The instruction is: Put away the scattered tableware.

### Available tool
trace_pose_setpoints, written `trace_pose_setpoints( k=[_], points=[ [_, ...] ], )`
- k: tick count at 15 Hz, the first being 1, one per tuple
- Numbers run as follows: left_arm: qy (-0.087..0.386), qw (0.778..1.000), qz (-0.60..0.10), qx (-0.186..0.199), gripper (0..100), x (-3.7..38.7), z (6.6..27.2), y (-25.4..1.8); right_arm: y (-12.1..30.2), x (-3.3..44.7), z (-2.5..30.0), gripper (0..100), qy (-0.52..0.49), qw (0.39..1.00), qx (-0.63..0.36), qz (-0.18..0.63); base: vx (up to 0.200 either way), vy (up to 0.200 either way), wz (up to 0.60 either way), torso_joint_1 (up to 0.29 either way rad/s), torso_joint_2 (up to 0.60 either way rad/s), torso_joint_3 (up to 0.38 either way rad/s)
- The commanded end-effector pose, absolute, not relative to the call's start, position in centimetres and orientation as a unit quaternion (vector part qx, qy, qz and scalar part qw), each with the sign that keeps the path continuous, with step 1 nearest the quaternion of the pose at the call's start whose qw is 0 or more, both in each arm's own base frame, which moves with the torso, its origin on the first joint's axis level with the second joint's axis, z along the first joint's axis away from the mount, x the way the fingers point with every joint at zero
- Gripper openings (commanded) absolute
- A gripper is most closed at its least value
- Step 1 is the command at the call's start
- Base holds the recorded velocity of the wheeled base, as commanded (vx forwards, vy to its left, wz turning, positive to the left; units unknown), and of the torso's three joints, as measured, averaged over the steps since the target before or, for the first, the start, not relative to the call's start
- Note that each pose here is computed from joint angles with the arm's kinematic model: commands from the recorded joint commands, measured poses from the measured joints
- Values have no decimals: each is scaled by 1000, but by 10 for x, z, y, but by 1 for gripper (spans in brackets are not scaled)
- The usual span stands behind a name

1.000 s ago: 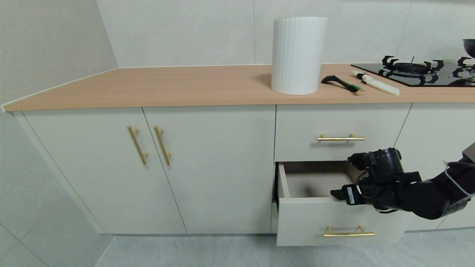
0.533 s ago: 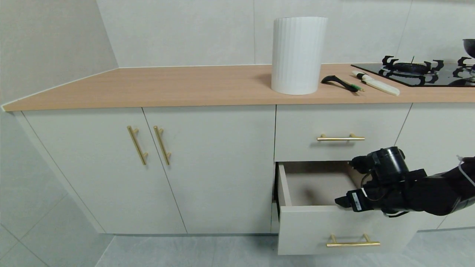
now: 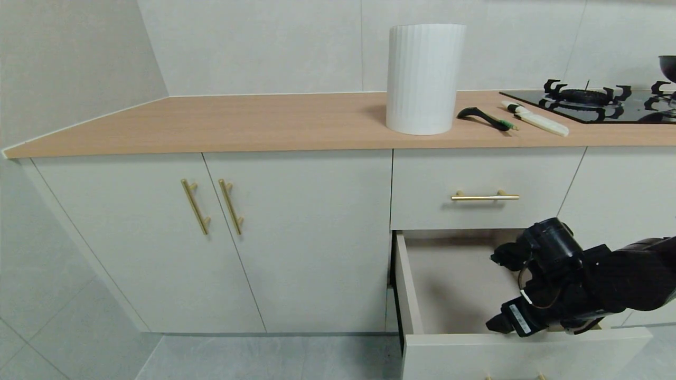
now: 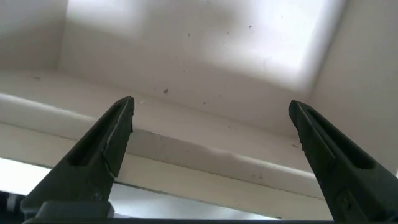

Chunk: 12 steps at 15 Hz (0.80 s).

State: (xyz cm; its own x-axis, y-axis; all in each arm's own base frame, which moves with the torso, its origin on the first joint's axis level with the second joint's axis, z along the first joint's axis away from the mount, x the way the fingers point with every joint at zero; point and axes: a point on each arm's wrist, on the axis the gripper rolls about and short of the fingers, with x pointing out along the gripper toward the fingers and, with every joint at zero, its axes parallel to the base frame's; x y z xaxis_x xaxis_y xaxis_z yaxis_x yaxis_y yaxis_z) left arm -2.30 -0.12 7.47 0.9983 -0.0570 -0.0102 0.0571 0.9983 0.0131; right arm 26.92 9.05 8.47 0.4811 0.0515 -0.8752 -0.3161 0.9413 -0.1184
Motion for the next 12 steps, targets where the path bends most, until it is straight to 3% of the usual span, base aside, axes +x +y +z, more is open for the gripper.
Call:
trace_pose_setpoints(
  k=[1, 12],
  points=[
    [5, 1000, -28, 7, 100, -23, 75, -1, 98, 258, 97, 100, 491, 850, -145, 125, 0, 0, 0, 0, 0, 0],
    [5, 1000, -28, 7, 100, -23, 75, -1, 112, 213, 103, 100, 569, 772, -227, 171, 0, 0, 0, 0, 0, 0]
  ],
)
